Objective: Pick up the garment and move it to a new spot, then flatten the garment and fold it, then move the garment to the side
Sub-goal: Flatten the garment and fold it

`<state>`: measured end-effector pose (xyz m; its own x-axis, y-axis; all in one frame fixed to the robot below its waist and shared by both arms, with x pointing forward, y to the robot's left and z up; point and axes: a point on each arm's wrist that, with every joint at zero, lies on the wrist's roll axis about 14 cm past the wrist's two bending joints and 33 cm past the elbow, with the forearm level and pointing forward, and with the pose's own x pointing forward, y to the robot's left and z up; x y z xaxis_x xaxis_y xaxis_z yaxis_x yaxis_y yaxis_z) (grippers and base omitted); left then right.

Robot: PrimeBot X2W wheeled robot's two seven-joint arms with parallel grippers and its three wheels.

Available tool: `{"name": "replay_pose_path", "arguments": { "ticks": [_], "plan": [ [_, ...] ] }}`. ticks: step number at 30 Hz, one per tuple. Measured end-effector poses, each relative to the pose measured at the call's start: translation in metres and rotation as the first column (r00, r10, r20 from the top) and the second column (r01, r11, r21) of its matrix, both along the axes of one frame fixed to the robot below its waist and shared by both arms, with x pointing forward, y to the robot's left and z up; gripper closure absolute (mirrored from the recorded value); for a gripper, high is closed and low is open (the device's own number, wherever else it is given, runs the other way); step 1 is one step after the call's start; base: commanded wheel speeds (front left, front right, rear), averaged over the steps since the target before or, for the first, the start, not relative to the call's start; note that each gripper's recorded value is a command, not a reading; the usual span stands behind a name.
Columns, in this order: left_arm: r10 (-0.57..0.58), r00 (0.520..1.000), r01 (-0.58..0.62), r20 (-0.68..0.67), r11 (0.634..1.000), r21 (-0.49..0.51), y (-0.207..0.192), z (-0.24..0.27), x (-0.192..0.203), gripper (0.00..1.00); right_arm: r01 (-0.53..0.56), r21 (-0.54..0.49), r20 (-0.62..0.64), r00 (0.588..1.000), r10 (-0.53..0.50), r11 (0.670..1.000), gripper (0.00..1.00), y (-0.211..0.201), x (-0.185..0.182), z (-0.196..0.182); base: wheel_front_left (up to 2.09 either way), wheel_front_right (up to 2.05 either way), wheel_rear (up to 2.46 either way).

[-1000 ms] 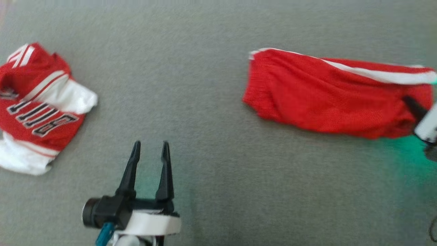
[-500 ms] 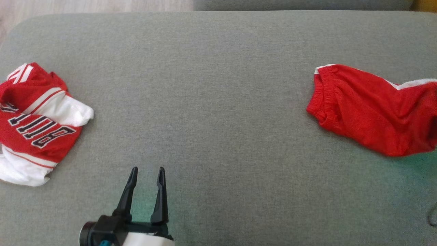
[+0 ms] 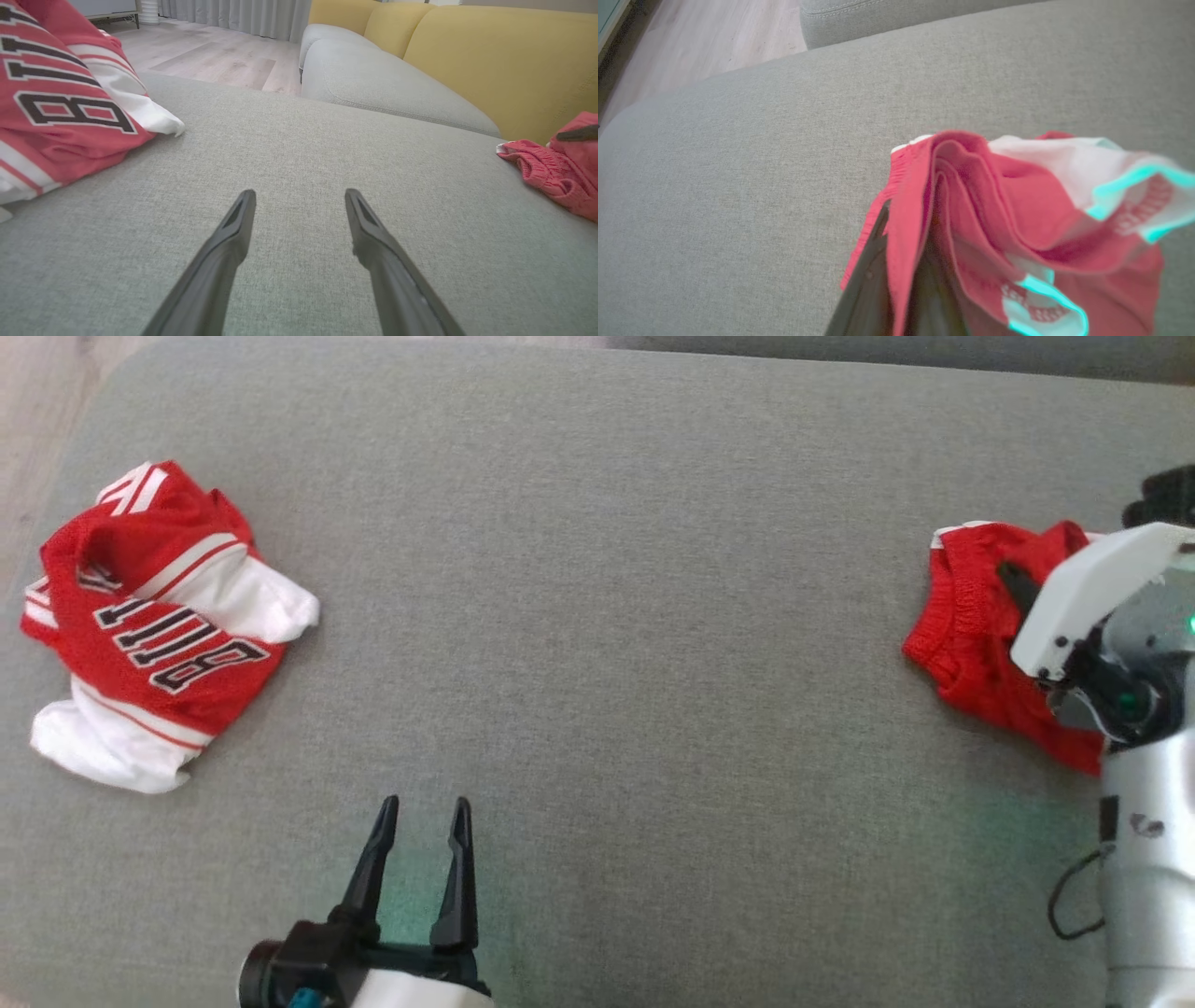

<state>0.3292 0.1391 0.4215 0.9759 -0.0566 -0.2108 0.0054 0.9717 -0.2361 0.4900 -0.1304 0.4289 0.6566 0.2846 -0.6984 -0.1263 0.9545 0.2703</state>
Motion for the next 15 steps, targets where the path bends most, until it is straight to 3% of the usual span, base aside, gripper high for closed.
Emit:
{"name": "replay_pose_path", "arguments": {
  "ticks": [5,6,7,8,9,15],
  "plan": [
    [0.014,1.000,-0.014,-0.021,1.000,-0.011,-0.001,-0.005,-0.004,0.00,-0.038,-0.011,0.025,0.999,0.039,0.999,1.00,0.016,0.011,0.001,0.00,0.00,0.00],
    [0.010,1.000,-0.010,-0.026,1.000,-0.014,-0.002,-0.006,-0.005,0.00,-0.047,-0.019,0.026,0.999,0.047,0.999,0.95,0.019,0.011,0.000,0.00,0.00,0.00],
    [0.010,0.999,-0.010,-0.032,1.000,-0.017,-0.004,-0.007,-0.006,0.00,-0.054,-0.026,0.033,0.998,0.055,0.998,0.59,0.021,0.012,0.000,0.00,0.00,0.00],
    [0.006,0.999,-0.006,-0.035,1.000,-0.018,-0.005,-0.008,-0.006,0.00,-0.064,-0.035,0.040,0.997,0.066,0.997,0.08,0.023,0.013,-0.001,0.00,0.00,0.00],
    [0.004,0.999,-0.004,-0.037,1.000,-0.019,-0.006,-0.008,-0.007,0.00,-0.072,-0.041,0.044,0.996,0.074,0.997,0.00,0.025,0.014,-0.001,0.00,0.00,0.00],
    [0.000,0.999,0.000,-0.045,1.000,-0.017,-0.007,-0.011,-0.007,0.00,-0.138,-0.004,0.073,0.988,0.138,0.990,0.00,0.050,0.009,0.000,0.00,0.00,0.00]
  ]
}}
